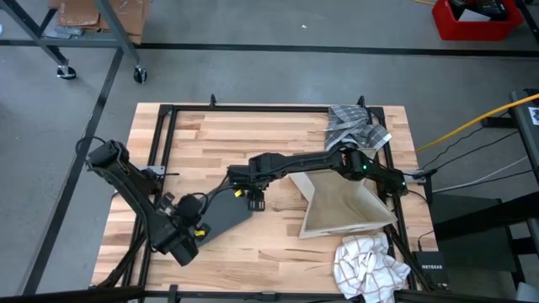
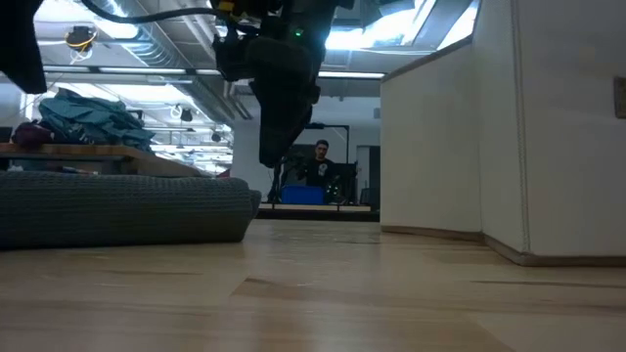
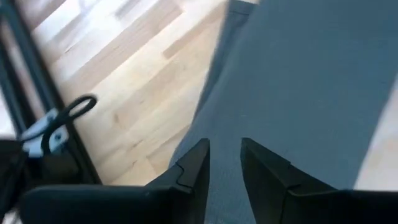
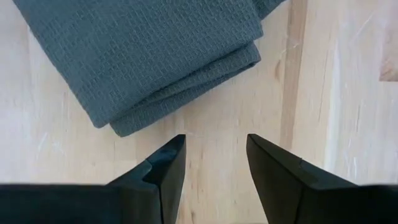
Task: Fold towel
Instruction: Fold the gray towel
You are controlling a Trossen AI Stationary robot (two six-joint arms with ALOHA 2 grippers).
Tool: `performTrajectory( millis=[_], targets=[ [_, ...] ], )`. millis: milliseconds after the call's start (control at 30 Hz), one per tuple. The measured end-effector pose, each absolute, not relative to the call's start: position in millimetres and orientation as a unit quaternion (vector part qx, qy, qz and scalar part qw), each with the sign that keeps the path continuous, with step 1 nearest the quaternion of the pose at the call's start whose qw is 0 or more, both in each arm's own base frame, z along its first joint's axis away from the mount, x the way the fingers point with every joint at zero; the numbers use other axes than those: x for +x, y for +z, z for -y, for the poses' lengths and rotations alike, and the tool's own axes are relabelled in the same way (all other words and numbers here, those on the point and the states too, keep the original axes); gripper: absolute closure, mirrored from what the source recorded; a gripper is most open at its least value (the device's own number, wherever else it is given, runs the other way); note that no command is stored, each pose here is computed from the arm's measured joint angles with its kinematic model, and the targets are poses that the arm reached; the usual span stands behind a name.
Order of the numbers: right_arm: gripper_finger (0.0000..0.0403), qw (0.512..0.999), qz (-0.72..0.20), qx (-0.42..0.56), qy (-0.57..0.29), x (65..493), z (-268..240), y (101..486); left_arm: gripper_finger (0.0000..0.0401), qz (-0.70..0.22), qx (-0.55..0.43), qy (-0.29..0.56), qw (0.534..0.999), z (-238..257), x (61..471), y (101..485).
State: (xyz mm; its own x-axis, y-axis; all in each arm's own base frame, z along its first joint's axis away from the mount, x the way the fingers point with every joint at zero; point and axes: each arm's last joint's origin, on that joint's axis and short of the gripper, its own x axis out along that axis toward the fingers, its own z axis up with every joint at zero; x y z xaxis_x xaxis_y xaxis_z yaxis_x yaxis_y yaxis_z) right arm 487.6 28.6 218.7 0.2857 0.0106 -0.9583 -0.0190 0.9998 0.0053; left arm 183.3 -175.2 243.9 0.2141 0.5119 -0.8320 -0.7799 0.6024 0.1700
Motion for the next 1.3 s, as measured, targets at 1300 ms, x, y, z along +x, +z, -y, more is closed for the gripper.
performTrajectory(
  millis=[1300],
  targets=[
    [0.0230, 0.908, -0.414, 0.041, -0.058, 331.4, -64.2, 453.6, 0.0400, -0.600, -0.009, 0.024, 0.800, 99.0, 215.4, 217.9]
  ],
)
